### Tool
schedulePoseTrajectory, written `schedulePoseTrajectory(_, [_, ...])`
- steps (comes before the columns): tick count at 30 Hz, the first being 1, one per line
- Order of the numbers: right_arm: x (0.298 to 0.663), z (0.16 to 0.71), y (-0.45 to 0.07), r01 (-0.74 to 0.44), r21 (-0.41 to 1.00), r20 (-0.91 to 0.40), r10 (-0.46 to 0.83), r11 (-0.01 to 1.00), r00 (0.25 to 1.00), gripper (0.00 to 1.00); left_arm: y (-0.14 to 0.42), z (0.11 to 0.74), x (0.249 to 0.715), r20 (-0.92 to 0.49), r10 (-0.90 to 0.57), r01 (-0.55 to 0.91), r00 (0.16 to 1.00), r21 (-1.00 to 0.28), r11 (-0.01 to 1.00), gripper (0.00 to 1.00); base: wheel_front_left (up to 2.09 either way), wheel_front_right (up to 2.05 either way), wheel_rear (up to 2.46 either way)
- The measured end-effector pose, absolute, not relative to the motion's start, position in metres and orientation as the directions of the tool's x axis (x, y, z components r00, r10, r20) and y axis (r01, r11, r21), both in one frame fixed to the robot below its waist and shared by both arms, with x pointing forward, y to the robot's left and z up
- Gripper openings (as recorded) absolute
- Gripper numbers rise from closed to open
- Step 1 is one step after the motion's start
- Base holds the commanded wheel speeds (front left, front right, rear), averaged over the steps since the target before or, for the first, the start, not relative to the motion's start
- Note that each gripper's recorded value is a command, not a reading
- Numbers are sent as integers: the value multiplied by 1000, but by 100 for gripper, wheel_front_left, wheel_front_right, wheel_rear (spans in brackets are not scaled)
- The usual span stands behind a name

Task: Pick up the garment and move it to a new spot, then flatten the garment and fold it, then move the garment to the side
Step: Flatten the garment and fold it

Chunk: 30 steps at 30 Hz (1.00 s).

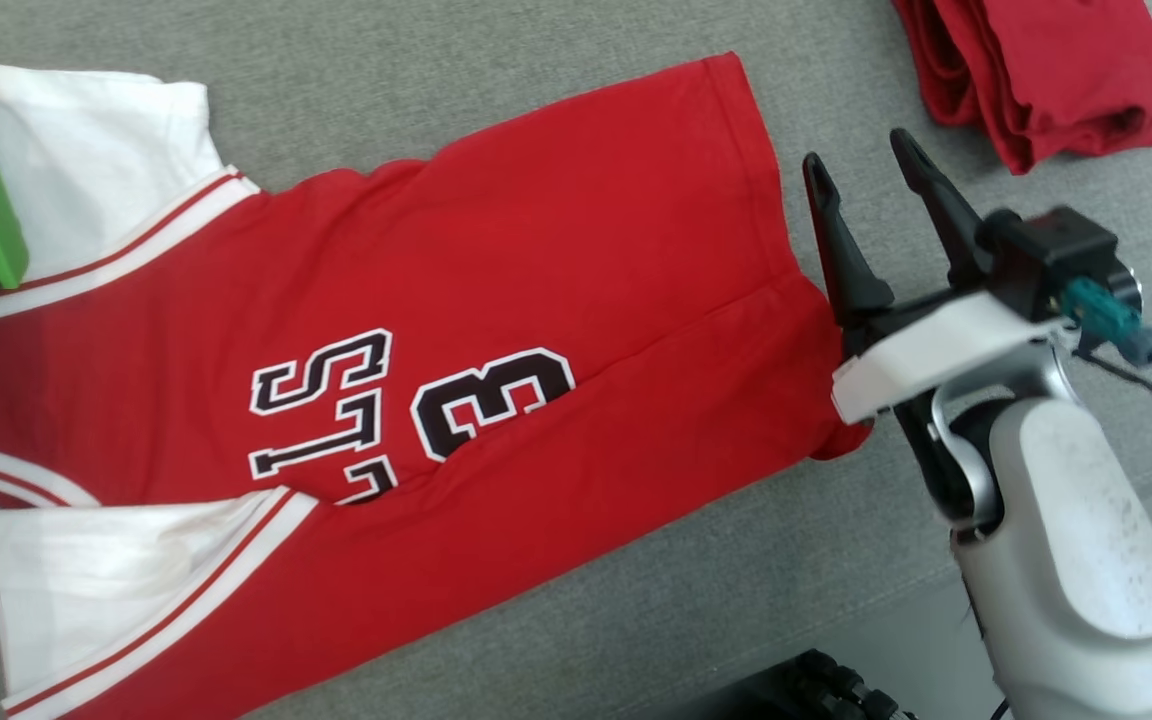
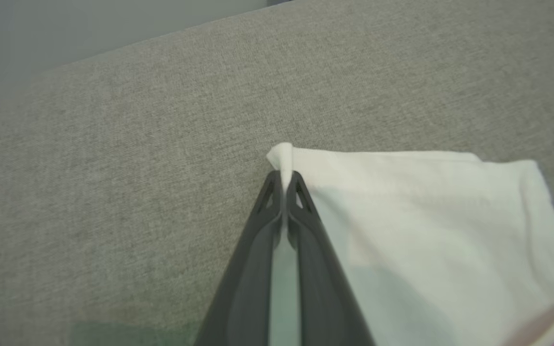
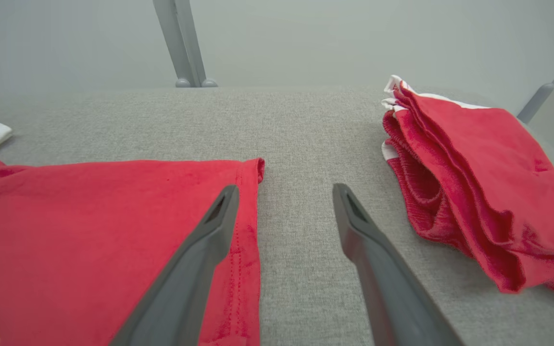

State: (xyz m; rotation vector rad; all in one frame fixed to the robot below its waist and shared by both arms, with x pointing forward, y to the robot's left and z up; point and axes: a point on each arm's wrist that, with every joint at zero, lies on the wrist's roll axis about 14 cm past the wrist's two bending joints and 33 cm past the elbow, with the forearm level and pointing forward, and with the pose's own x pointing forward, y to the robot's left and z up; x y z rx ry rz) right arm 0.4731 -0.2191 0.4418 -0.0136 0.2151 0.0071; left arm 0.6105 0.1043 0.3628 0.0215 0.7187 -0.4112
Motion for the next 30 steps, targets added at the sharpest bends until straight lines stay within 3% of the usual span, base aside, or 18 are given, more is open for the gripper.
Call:
schedulePoseTrajectory(12, [534,433,-213,-175,-180,-402,90,968,911,100,94,433,594,-436,-444,426,783,-144,893,0,0,0,0])
schedulePoseTrajectory(17, [537,407,-199,-256,-187,-540,118,948,834,100,103,448,580,-405,-441,423,801,-138,895,0,0,0,0])
schedulePoseTrajectory(22, [541,397,-190,-296,-183,-596,134,937,792,100,113,460,570,-379,-427,405,821,-139,903,0,0,0,0])
schedulePoseTrajectory(23, [542,396,-188,-301,-178,-603,138,937,786,91,115,462,569,-374,-423,401,826,-139,906,0,0,0,0])
schedulePoseTrajectory(24, [541,393,-186,-304,-169,-616,140,938,775,45,117,464,568,-368,-419,397,830,-138,908,0,0,0,0])
schedulePoseTrajectory(27, [542,388,-186,-302,-163,-642,131,939,755,15,120,468,565,-360,-415,392,835,-138,909,0,0,0,0])
schedulePoseTrajectory(28, [542,387,-188,-297,-161,-649,125,941,750,0,121,469,564,-360,-413,390,836,-138,910,0,0,0,0])
schedulePoseTrajectory(30, [543,388,-189,-285,-153,-650,121,946,750,0,122,471,563,-354,-412,387,840,-141,911,0,0,0,0])
